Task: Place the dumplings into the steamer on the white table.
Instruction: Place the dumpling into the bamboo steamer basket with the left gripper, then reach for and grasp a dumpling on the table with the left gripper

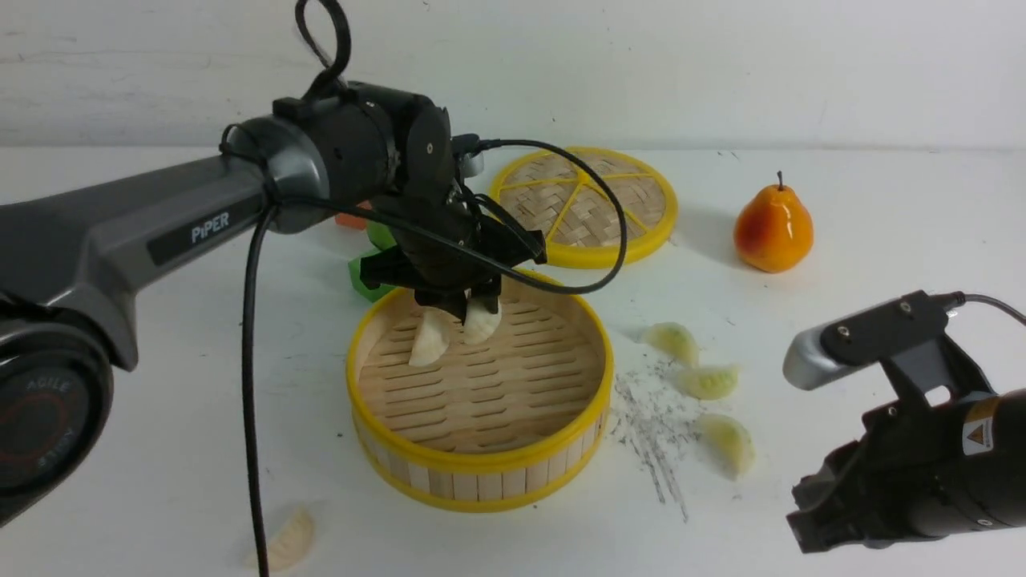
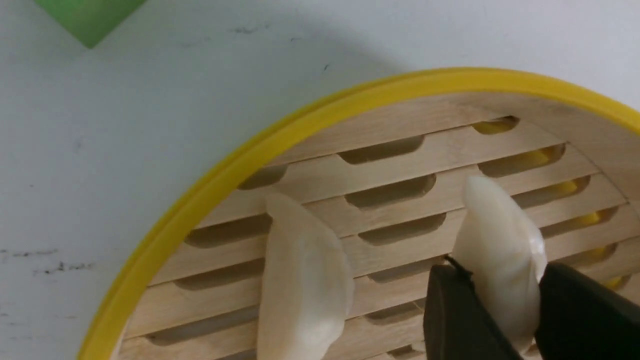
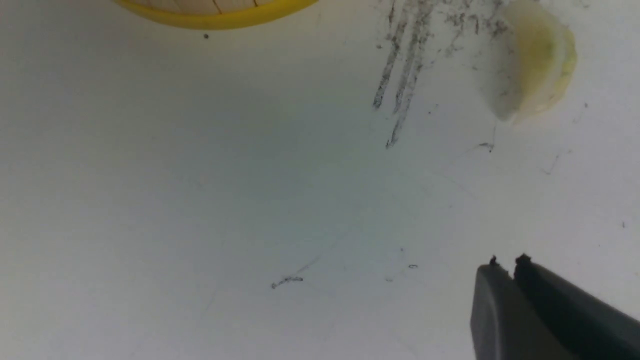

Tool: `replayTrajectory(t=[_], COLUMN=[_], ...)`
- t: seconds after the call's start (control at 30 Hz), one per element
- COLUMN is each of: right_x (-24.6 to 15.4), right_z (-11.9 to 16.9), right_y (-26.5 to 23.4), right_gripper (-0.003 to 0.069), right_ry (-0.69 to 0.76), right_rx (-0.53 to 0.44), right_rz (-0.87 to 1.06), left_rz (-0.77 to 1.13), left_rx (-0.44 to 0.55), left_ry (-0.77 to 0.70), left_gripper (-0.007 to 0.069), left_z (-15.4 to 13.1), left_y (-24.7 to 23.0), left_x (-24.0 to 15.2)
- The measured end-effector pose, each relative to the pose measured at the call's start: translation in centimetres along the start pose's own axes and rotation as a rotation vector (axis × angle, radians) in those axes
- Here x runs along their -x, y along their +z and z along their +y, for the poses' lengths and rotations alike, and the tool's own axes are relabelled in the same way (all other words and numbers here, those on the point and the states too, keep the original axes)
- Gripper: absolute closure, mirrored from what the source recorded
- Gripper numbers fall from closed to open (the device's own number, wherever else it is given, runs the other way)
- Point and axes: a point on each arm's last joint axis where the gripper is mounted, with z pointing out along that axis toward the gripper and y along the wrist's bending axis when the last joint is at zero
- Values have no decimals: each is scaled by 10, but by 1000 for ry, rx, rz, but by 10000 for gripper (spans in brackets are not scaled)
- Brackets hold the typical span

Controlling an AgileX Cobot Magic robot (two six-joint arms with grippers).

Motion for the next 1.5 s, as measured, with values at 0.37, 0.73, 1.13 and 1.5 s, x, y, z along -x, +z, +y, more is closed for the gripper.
replayTrajectory(t=[0.37,0.73,1.13,1.5], right_x=[0,0,0,0], right_z=[0,0,0,0], right_y=[0,0,0,0], right_gripper=[598,592,580,573], right_ry=[1,1,-2,-2], right_rx=[1,1,-1,-1], right_rz=[1,2,5,5], left_rz=[12,-127,216,343], left_rx=[10,33,240,253], left_ry=[-44,203,323,363], left_gripper=[315,246,311,313], left_z=[1,-9,45,82], left_y=[8,-122,-113,-55], left_x=[-1,24,-57,-122])
